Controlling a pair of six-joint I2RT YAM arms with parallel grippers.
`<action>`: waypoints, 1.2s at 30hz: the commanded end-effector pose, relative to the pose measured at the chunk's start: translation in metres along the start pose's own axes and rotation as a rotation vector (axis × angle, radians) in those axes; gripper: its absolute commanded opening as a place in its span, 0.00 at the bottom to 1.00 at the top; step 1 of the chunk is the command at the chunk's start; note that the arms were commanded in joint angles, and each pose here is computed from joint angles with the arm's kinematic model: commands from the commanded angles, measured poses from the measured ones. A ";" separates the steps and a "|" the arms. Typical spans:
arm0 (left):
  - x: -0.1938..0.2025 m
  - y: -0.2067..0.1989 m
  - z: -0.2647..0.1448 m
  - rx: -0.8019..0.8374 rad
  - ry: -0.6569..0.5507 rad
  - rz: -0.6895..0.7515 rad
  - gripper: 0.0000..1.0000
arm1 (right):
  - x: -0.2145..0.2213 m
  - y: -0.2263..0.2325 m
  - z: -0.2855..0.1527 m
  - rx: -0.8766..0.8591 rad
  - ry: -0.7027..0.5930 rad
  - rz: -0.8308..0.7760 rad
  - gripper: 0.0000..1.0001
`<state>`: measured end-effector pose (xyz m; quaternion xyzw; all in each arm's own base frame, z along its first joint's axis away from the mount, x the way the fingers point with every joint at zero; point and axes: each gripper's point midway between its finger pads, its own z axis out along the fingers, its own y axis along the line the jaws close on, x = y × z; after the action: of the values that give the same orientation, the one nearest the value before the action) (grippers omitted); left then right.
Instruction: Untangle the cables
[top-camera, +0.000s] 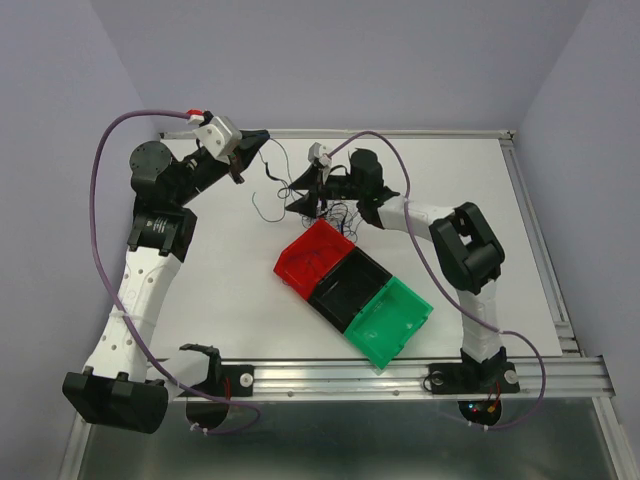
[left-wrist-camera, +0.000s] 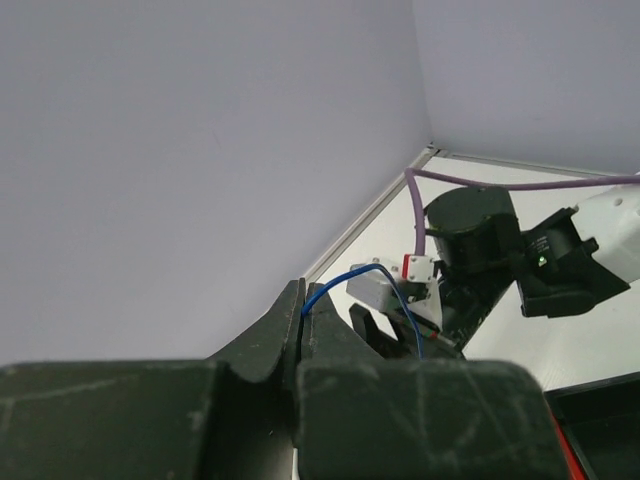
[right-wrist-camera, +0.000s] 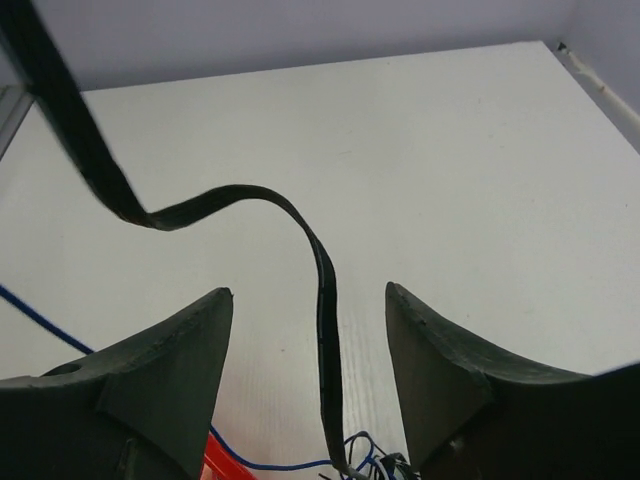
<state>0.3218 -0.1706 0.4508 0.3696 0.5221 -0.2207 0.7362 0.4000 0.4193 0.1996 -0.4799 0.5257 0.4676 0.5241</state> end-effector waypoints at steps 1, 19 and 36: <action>-0.035 -0.003 -0.008 -0.006 -0.079 0.063 0.00 | 0.002 -0.020 0.007 0.050 0.023 -0.030 0.66; -0.045 0.135 -0.105 -1.010 -0.102 0.102 0.00 | -0.038 -0.119 -0.138 0.920 -0.215 0.246 0.01; -0.004 0.145 -0.075 -0.956 -0.029 0.051 0.00 | -0.109 -0.106 -0.204 1.002 -0.454 0.300 0.01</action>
<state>0.3711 -0.0208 0.4738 0.0057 0.5607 0.0651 0.8255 0.4978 0.1992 0.2152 0.0370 0.7081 0.2772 0.6484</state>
